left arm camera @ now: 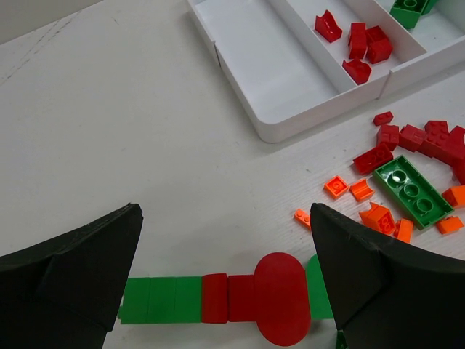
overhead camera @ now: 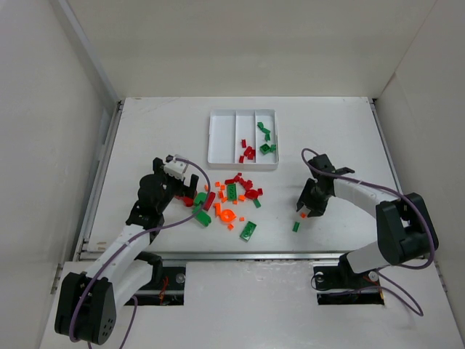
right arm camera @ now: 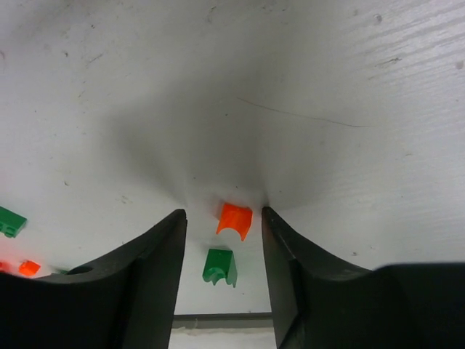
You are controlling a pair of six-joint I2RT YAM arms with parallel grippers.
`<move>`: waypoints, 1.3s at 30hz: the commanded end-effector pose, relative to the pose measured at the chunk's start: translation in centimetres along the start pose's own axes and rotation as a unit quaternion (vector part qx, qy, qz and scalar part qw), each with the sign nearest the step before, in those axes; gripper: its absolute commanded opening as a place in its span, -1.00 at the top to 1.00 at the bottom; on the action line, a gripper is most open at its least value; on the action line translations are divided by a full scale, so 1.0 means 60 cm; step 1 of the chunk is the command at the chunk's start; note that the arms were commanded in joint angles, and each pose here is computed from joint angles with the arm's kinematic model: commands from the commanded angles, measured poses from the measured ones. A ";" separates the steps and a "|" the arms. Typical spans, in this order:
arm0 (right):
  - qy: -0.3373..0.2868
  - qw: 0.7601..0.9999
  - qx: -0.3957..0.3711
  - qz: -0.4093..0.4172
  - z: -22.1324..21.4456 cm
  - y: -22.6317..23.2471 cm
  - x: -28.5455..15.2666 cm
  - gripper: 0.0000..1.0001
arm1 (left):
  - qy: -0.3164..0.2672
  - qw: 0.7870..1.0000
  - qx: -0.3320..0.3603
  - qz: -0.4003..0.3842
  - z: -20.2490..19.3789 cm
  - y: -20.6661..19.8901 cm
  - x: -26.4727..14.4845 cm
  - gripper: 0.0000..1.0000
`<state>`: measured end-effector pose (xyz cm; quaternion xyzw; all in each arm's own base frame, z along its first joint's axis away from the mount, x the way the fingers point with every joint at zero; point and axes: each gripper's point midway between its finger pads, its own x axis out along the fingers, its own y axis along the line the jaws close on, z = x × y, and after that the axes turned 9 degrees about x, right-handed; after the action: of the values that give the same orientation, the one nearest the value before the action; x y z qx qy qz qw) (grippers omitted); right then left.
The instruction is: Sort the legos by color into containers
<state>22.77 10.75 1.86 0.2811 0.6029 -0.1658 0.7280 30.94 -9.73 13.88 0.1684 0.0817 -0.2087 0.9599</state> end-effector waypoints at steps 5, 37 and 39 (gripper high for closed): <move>0.015 1.000 -0.014 0.008 -0.029 0.010 0.018 0.07 | -0.034 0.999 0.012 0.013 0.037 0.015 0.001 -1.00; -0.216 0.928 -0.244 0.180 0.167 0.448 -0.162 0.78 | -0.013 0.999 0.018 0.030 0.018 0.023 -0.001 -1.00; -0.231 0.911 -0.276 0.201 0.186 0.531 -0.151 0.78 | -0.005 0.999 0.026 0.038 0.011 0.031 -0.003 -1.00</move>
<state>44.01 24.78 18.96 0.1802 0.3969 0.0545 0.8983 31.15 -9.02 13.66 0.1860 0.0856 -0.1942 0.9594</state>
